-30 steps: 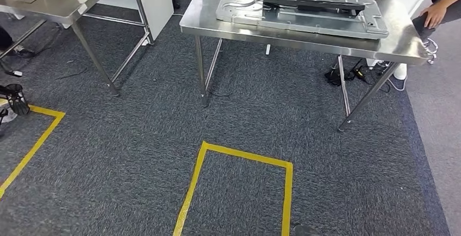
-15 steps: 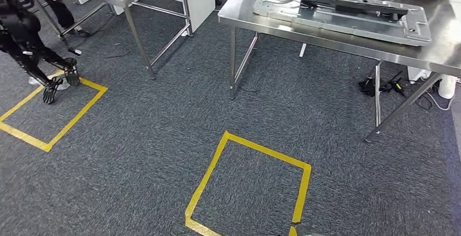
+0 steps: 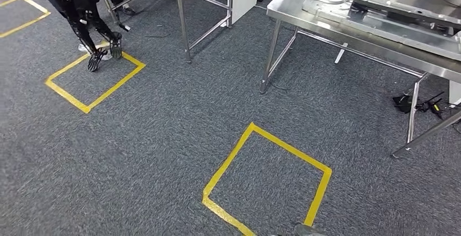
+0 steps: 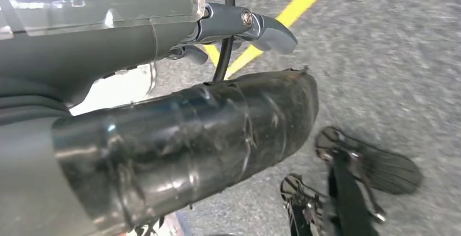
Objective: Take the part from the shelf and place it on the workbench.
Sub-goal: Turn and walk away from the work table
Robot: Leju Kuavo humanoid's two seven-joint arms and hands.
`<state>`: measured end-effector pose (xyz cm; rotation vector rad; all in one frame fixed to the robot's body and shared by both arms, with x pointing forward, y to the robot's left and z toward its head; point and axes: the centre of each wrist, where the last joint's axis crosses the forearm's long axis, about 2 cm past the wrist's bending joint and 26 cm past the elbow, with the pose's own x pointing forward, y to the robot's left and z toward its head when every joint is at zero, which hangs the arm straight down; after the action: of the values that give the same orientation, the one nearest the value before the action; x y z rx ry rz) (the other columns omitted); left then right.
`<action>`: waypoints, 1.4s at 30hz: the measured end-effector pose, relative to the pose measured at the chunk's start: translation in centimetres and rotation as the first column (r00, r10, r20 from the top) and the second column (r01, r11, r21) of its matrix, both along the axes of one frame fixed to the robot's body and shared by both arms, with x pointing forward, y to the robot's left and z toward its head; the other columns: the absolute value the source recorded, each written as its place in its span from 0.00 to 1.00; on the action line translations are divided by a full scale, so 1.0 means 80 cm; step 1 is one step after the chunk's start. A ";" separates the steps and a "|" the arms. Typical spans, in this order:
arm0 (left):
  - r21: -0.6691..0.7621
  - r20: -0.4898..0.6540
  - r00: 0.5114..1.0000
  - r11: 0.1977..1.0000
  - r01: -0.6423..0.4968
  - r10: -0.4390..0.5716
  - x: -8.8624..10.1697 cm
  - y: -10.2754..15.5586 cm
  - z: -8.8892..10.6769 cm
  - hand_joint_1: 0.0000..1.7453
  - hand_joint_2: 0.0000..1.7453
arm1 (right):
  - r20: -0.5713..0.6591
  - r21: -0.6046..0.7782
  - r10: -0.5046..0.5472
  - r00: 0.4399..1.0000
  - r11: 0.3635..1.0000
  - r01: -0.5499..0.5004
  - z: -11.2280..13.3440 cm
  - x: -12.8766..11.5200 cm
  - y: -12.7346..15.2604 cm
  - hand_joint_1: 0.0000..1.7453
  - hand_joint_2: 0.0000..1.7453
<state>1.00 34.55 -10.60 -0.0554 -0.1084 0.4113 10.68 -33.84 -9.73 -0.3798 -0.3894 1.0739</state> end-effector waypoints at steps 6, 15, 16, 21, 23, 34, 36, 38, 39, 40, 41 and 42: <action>-0.014 0.001 1.000 1.000 0.001 -0.001 0.000 -0.003 -0.001 0.00 0.00 | 0.004 -0.008 0.001 1.000 1.000 -0.001 0.001 0.003 -0.004 0.00 0.00; -0.008 0.047 0.998 0.999 -0.038 0.038 -0.001 0.000 -0.001 0.00 0.00 | 0.003 -0.003 0.004 1.000 1.000 -0.004 0.001 0.002 0.000 0.00 0.00; -0.010 0.049 0.998 0.999 -0.039 0.039 -0.001 -0.001 -0.002 0.00 0.00 | 0.004 -0.002 0.004 1.000 1.000 -0.004 0.001 0.003 0.000 0.00 0.00; -0.014 0.056 0.998 0.999 -0.039 0.040 0.004 0.001 -0.002 0.00 0.00 | 0.008 -0.003 0.004 1.000 1.000 -0.004 0.001 0.005 -0.001 0.00 0.00; -0.010 0.051 0.998 0.999 -0.040 0.040 0.001 0.003 -0.002 0.00 0.00 | 0.014 -0.001 0.005 1.000 1.000 -0.005 0.002 0.008 0.000 0.00 0.00; -0.015 0.055 0.998 0.999 -0.044 0.044 0.001 0.001 -0.002 0.00 0.00 | -0.001 0.015 0.011 1.000 1.000 -0.011 0.000 0.000 -0.001 0.00 0.00; -0.017 0.062 0.997 0.999 -0.044 0.045 0.002 0.001 -0.002 0.00 0.00 | -0.002 0.026 0.011 1.000 1.000 -0.011 0.000 0.000 -0.003 0.00 0.00; -0.015 0.062 0.997 0.999 -0.044 0.045 0.001 0.002 -0.002 0.00 0.00 | 0.002 0.041 0.014 1.000 0.999 -0.014 0.000 0.000 -0.003 0.00 0.00; -0.015 0.060 0.997 0.999 -0.044 0.044 -0.001 0.002 -0.002 0.00 0.00 | 0.005 0.048 0.016 1.000 0.999 -0.016 0.000 0.001 -0.003 0.00 0.00; -0.016 0.060 0.997 0.999 -0.043 0.044 -0.001 0.002 -0.002 0.00 0.00 | 0.008 0.055 0.018 1.000 0.998 -0.018 0.000 0.001 -0.003 0.00 0.00; -0.016 0.060 0.997 0.999 -0.043 0.044 -0.001 0.002 -0.002 0.00 0.00 | 0.009 0.062 0.019 1.000 0.998 -0.019 0.000 0.001 -0.003 0.00 0.00; -0.017 0.061 0.997 0.999 -0.043 0.044 0.000 0.002 -0.002 0.00 0.00 | 0.011 0.071 0.019 1.000 0.997 -0.019 0.000 0.000 -0.003 0.00 0.00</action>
<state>0.99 34.73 -10.80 -0.0818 -0.1673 0.4537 10.69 -34.05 -9.73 -0.3194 -0.4395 1.0742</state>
